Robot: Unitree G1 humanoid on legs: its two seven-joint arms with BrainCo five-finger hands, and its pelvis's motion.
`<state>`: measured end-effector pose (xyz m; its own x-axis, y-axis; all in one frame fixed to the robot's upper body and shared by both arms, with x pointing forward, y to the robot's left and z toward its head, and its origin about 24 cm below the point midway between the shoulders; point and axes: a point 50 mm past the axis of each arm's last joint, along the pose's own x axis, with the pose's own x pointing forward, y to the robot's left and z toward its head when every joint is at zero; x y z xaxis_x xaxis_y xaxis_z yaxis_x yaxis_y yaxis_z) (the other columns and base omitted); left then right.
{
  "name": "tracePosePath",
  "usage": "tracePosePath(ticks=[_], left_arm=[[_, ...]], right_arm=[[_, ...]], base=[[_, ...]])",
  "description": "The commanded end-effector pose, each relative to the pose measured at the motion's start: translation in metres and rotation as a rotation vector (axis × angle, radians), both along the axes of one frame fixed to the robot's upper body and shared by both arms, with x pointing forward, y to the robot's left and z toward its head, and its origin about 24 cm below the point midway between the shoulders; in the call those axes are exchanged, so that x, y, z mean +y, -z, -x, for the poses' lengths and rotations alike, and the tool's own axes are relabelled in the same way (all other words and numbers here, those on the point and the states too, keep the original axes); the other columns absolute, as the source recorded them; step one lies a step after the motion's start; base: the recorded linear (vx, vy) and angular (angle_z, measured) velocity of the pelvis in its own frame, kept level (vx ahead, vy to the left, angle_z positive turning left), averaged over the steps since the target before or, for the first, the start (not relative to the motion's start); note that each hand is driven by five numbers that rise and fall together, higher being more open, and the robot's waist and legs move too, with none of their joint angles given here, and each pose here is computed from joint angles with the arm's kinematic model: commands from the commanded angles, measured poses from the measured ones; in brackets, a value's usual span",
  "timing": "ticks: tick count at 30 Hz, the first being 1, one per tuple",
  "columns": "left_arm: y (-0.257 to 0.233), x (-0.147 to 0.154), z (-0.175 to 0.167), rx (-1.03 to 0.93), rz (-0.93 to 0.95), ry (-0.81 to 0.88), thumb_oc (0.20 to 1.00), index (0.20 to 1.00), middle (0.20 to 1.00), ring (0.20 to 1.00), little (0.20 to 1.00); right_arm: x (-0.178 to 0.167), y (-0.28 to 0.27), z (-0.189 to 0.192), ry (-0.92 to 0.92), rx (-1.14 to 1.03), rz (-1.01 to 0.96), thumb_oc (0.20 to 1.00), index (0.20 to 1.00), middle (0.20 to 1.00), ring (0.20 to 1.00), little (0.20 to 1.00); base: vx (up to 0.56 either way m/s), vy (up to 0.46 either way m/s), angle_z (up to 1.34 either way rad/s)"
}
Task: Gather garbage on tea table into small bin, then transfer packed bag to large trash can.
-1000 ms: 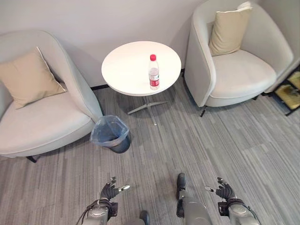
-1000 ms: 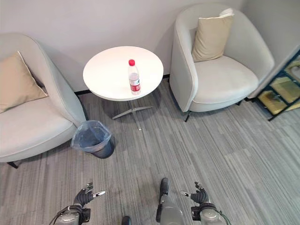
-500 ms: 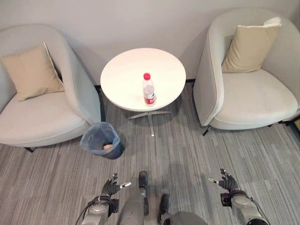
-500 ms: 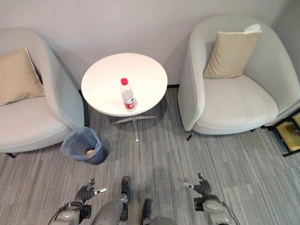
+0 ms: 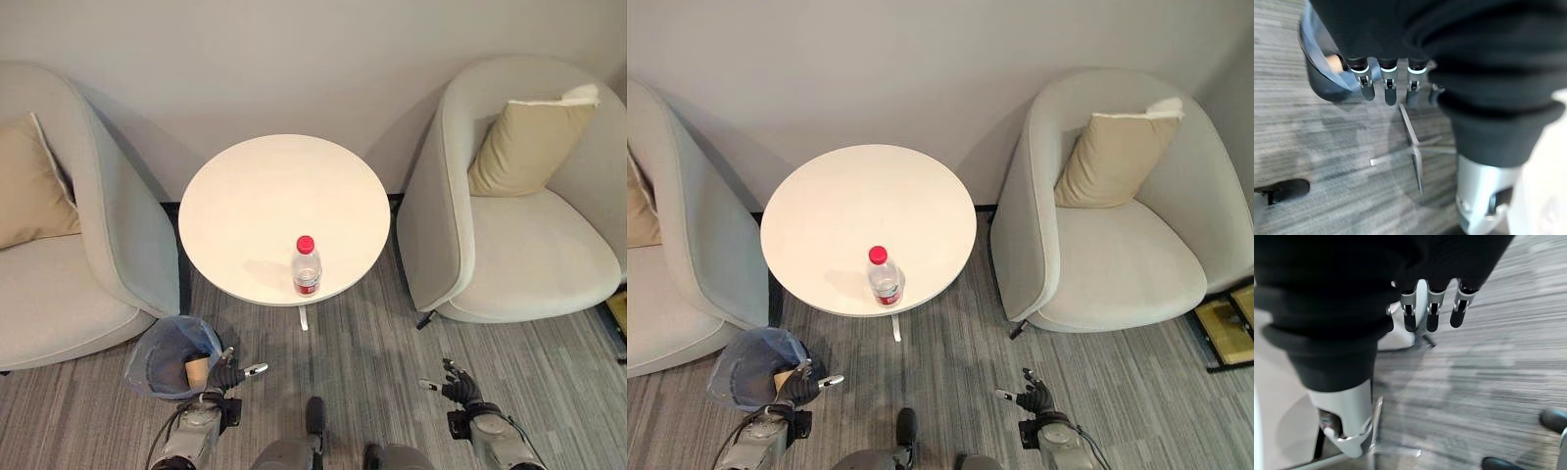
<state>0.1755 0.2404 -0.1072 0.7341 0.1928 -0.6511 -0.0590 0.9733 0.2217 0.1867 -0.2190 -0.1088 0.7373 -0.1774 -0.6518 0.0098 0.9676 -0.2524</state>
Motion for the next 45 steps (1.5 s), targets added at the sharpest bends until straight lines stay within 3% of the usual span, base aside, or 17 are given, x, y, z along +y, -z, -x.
tracePosePath(ticks=[1, 16, 24, 34, 45], left_arm=[[-0.003, 0.011, 0.004, -0.015, -0.042, -0.014, 1.000, 1.000, 1.000, 1.000, 1.000], [0.012, -0.007, 0.016, 0.060, -0.007, 0.040, 1.000, 1.000, 1.000, 1.000, 1.000], [0.010, -0.007, 0.016, 0.047, -0.014, 0.044, 1.000, 1.000, 1.000, 1.000, 1.000], [0.005, 0.010, 0.023, 0.039, -0.065, 0.028, 1.000, 1.000, 1.000, 1.000, 1.000], [0.011, 0.001, 0.028, 0.062, -0.057, 0.066, 1.000, 1.000, 1.000, 1.000, 1.000]], right_arm=[[-0.010, -0.009, -0.007, -0.020, -0.046, 0.045, 1.000, 1.000, 1.000, 1.000, 1.000], [-0.017, -0.014, -0.004, -0.091, -0.064, 0.108, 1.000, 1.000, 1.000, 1.000, 1.000], [-0.015, -0.038, -0.021, -0.144, -0.189, 0.127, 1.000, 1.000, 1.000, 1.000, 1.000], [0.006, -0.103, -0.059, -0.465, -0.469, 0.339, 1.000, 1.000, 1.000, 1.000, 1.000], [0.039, -0.118, -0.069, -0.717, -0.543, 0.431, 1.000, 1.000, 1.000, 1.000, 1.000]], base=[[0.15, -0.093, 0.35], [0.05, -0.057, 0.54], [0.09, 0.125, 0.07], [0.07, 0.114, 0.01], [0.02, 0.006, -0.05]])
